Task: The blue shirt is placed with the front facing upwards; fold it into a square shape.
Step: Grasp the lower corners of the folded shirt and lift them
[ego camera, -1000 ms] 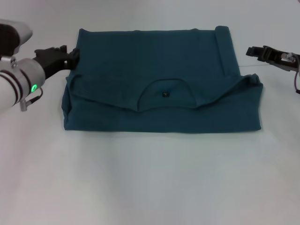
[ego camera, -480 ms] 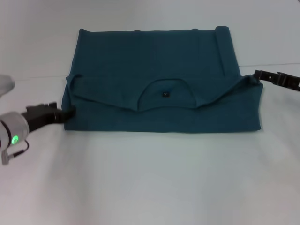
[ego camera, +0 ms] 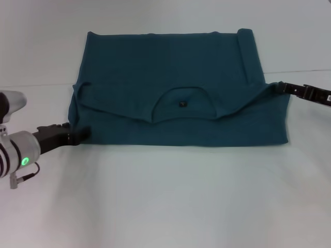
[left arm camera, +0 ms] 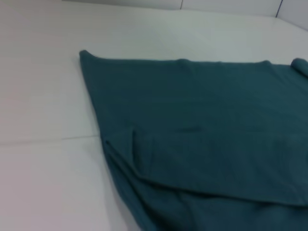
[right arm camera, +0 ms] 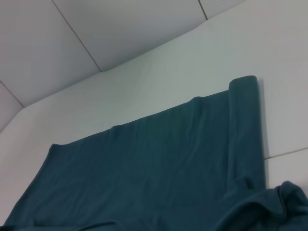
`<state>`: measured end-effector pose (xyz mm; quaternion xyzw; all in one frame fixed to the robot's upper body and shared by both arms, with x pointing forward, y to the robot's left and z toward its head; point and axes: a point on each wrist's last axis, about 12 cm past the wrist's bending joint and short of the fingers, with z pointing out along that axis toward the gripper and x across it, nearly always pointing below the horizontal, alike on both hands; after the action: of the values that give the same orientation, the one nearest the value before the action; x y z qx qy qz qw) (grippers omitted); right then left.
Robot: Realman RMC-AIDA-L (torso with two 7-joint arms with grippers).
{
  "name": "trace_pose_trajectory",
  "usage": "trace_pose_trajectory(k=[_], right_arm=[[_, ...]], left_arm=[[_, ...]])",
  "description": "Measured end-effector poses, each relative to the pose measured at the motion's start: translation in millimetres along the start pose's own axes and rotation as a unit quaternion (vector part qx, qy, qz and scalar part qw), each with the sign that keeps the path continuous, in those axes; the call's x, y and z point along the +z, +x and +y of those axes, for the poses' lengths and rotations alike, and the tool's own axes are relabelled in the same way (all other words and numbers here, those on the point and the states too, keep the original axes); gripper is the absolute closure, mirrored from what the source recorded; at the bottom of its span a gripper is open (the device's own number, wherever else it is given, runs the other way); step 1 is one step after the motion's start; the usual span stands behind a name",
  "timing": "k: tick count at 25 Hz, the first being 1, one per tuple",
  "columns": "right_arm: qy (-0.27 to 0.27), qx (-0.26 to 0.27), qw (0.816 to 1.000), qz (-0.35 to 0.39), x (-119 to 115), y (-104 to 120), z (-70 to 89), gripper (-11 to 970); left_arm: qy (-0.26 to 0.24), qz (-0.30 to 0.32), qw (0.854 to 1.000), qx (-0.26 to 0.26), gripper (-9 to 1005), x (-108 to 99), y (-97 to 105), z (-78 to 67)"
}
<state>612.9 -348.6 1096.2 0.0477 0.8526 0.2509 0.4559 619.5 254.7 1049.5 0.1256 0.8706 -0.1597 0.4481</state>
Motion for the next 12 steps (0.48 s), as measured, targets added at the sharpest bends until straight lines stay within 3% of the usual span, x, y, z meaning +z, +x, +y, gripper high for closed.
trace_pose_trajectory(k=[12], right_arm=[[-0.004,0.000,1.000,0.002,0.4,0.7,1.5,178]], left_arm=[[-0.007,0.019,1.000,0.005,374,3.7,8.3,-0.7]])
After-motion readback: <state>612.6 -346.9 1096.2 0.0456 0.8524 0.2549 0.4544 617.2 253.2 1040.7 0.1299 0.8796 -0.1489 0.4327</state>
